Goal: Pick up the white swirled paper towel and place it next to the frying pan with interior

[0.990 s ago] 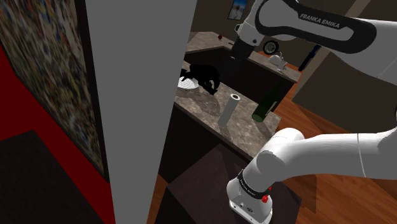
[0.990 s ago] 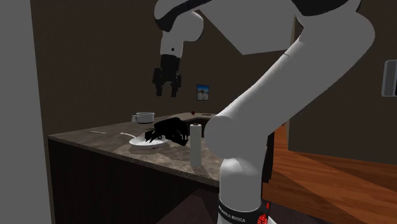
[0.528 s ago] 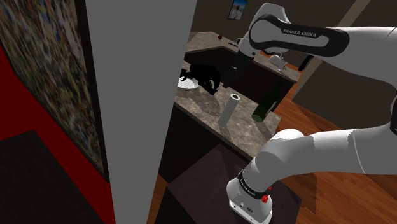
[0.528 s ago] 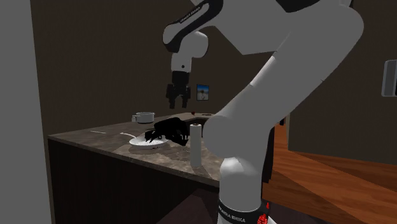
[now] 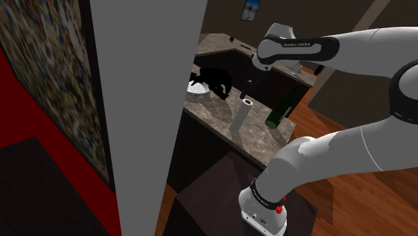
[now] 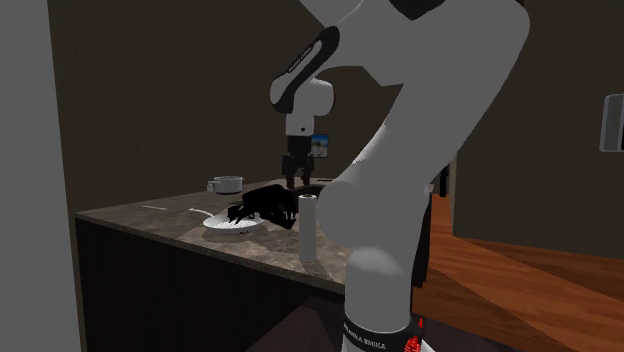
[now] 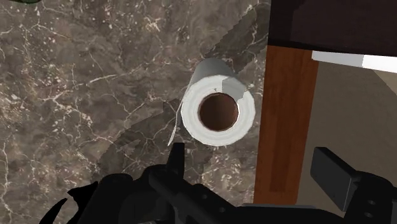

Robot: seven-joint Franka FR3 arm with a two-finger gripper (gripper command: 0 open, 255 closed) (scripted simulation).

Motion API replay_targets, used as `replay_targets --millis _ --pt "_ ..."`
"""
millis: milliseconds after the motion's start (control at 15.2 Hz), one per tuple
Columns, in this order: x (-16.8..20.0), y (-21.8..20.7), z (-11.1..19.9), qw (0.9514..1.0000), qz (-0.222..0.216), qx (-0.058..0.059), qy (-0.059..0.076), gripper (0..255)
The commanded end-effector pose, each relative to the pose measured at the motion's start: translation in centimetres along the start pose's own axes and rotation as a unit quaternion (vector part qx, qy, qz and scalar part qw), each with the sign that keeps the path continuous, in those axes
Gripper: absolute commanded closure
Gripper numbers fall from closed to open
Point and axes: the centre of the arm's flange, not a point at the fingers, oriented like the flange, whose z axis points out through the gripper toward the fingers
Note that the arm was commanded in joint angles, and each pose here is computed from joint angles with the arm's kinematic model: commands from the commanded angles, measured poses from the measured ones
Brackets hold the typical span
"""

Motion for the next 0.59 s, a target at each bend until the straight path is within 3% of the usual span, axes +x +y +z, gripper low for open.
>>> replay_targets --millis 0,528 --pt "-0.2 2.3 1.1 1.0000 0.001 -0.005 -0.006 0" --pt "-0.3 2.3 5.1 1.0000 0.001 -0.005 -0.006 0"
